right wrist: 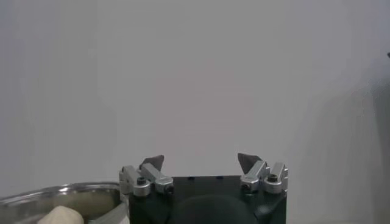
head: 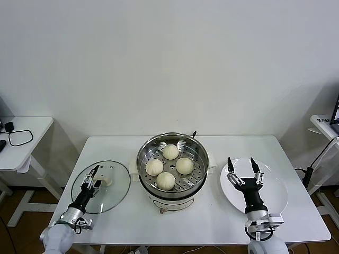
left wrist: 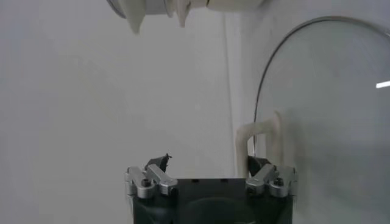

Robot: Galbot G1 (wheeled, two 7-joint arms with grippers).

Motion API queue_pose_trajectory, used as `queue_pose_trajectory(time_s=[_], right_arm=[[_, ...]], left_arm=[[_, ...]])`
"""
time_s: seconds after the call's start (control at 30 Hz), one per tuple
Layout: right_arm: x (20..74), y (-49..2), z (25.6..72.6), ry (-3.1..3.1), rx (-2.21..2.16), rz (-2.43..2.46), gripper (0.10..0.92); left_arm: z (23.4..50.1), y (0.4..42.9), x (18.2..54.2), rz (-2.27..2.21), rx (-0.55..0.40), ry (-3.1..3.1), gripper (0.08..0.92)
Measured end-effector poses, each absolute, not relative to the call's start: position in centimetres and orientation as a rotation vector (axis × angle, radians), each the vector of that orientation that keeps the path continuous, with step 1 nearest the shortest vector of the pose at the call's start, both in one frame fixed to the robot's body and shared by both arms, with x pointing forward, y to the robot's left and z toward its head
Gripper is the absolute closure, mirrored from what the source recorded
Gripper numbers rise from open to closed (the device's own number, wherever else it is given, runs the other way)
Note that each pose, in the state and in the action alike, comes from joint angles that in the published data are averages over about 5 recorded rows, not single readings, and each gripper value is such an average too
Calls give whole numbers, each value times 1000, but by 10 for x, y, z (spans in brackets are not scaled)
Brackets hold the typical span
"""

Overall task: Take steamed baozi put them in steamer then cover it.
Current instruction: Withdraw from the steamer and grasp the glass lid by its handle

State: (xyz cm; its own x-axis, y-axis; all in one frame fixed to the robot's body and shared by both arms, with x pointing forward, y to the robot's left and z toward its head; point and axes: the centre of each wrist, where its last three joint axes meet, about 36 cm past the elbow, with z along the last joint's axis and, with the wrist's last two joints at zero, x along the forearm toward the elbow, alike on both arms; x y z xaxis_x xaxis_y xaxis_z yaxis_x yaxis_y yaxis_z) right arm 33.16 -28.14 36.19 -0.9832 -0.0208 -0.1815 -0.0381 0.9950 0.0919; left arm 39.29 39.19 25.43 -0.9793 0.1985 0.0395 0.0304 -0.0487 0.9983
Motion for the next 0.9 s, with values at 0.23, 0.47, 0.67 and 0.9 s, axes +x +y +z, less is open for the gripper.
queue_pose_trajectory(time_s=[0.23,0.47,0.67,0.9], right_arm=[[330,-279,359,2960,-48,140,200],[329,-279,356,2960,-43,139,200],[329,-279,355,2959,-38,140,200],[330,-278,352,2958,-36,138,200]], left_arm=[[249,392,399,2187,258,2085,440],[243,391,403,2197,278,2090,638],[241,388,402,2190,270,2096,793],[252,385,399,2178,203,2092,815]])
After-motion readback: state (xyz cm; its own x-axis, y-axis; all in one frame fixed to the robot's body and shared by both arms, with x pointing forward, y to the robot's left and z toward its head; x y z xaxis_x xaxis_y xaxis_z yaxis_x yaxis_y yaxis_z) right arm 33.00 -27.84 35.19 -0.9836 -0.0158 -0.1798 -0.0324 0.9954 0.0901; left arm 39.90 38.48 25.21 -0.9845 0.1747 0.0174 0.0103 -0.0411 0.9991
